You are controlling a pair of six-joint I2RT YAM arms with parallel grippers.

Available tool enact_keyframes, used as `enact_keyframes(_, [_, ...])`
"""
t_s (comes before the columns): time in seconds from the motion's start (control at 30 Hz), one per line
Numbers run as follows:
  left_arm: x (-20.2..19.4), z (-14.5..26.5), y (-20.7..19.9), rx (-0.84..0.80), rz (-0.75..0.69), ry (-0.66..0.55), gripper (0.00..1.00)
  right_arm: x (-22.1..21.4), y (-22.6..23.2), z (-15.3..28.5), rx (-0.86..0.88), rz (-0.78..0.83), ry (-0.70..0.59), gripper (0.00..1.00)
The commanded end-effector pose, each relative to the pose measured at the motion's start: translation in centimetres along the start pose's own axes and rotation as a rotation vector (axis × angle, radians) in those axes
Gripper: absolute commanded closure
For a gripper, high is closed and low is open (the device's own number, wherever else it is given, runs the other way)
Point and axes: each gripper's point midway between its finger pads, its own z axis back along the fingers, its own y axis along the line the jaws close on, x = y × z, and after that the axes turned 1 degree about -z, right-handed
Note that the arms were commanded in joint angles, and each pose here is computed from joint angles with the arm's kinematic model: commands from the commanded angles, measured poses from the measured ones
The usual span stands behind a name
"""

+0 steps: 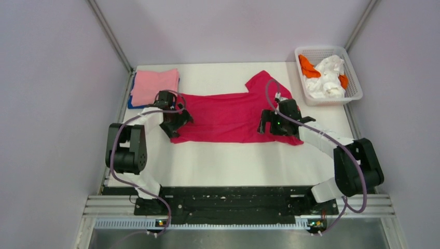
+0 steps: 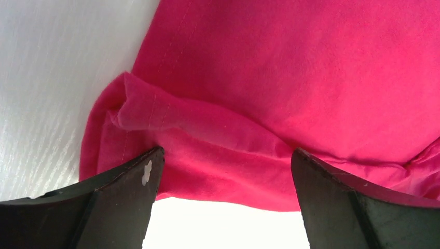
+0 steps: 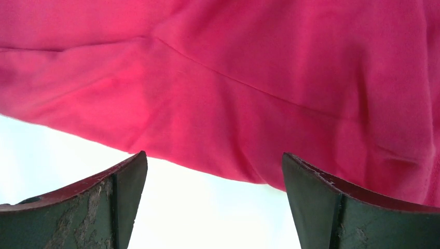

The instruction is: Fold and stack the t-shirts

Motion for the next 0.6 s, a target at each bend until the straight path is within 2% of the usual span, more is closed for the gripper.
enact_keyframes(0.0, [3.2, -1.5, 0.2, 0.06, -0.021, -0.082, 0.01, -0.2, -3.5, -0.4, -0.145, -0.105, -0.011, 0.01])
enact_keyframes(0.23, [3.1, -2.0, 2.4, 0.139, -0.028, -0.067, 0.01, -3.2, -10.6, -1.4, -0.332, -0.249, 0.048, 0.01])
enact_keyframes(0.4, [0.9, -0.9, 5.5, 0.25, -0.04, -0.01, 0.01, -5.6, -11.5, 0.5, -0.399, -0.29, 0.111, 0.01])
enact_keyframes(0.57, [-2.8, 0.7, 7.5, 0.249, -0.013, 0.037, 0.01, -8.8, -11.0, 3.7, -0.404, -0.32, 0.156, 0.01])
